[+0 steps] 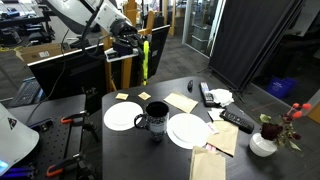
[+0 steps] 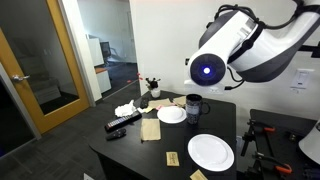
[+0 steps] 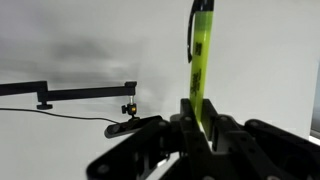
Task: Put the pen in the mug
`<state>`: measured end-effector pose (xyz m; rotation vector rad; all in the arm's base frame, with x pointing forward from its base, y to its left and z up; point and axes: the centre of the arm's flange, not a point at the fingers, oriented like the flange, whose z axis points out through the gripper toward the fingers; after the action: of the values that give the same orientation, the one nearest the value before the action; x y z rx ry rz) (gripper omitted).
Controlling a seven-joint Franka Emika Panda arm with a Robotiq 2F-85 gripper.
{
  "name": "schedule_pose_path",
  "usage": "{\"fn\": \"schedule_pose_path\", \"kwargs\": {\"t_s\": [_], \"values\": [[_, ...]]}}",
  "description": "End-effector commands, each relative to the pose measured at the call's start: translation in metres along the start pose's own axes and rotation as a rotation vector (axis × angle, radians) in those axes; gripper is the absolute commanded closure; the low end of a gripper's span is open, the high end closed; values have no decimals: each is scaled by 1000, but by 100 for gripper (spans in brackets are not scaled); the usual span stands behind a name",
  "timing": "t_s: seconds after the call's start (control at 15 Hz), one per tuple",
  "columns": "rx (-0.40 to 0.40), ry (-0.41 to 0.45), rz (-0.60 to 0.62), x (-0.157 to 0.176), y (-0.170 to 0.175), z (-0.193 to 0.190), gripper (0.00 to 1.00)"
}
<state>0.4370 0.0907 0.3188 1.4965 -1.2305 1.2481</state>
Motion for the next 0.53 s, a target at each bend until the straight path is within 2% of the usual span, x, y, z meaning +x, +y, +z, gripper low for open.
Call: {"fn": "schedule_pose_path", "kwargs": {"t_s": [0.0,0.47], "values": [[29,14,25,-14,-3,17,97],[32,2,-7,-44,-3,37,97]]}}
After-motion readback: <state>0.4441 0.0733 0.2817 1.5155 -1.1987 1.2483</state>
